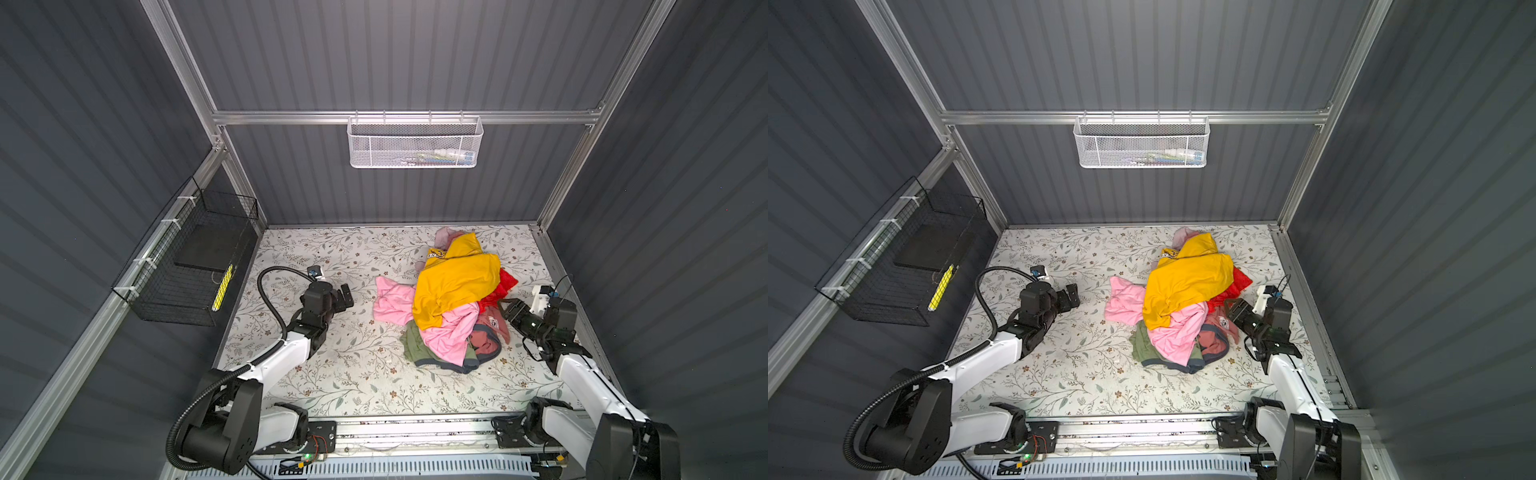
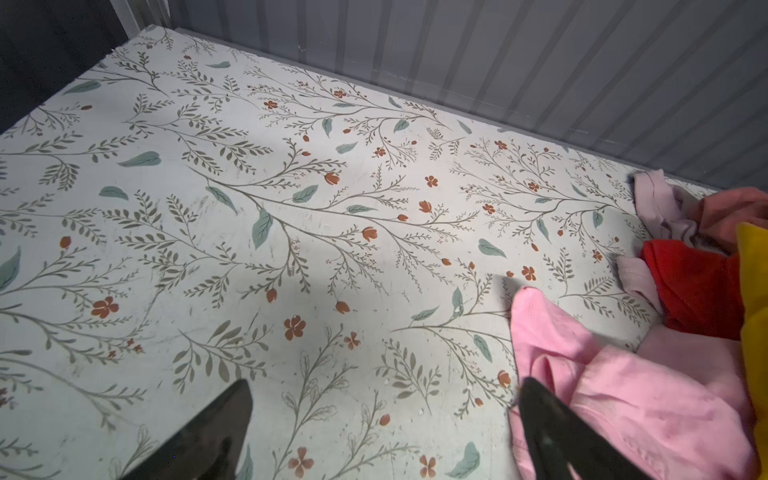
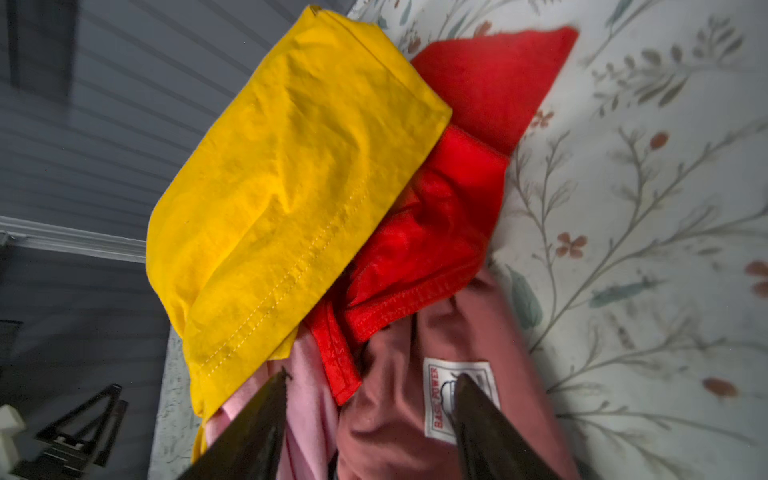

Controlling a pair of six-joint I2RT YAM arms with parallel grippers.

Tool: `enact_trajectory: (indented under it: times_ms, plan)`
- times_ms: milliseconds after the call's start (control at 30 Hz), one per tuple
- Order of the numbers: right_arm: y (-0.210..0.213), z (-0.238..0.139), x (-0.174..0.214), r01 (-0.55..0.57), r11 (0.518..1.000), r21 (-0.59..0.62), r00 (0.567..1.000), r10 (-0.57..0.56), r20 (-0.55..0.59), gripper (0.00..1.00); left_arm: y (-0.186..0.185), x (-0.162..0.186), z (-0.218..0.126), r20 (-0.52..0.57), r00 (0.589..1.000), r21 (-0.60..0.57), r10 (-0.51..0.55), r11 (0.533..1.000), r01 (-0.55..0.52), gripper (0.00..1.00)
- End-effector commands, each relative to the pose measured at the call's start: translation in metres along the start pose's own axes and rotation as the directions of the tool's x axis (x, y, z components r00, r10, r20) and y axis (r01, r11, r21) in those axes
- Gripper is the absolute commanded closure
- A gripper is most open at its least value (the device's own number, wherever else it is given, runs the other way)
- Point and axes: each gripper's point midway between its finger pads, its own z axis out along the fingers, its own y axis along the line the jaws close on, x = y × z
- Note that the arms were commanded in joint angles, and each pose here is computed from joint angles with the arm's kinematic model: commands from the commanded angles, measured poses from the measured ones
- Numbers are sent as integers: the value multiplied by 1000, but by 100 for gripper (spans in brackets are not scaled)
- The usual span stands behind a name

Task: Pick out a specific cloth from the pile
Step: 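Reach the right gripper into the pile and grasp the dusty-rose sweatshirt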

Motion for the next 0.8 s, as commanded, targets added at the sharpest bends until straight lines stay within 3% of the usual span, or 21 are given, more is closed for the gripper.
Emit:
enact_trajectory:
  times_ms: [0,300,600,767]
  plan:
    - [4,-3,18,-44,999,14,995,45,-92,39,3,18,-3,-60,998,10,-21,1000,21,0]
    - [-1,-16,52,60,986,153,980,-29,-199,38,1,30,-1,-82,995,29,-48,998,51,0]
    - [-16,-16,82,197,930,311,946,-96,-310,40,1,30,1,-84,995,31,-58,998,61,0]
    - [-28,-8,85,207,912,353,940,-86,-329,42,1,31,1,-88,995,28,-55,998,57,0]
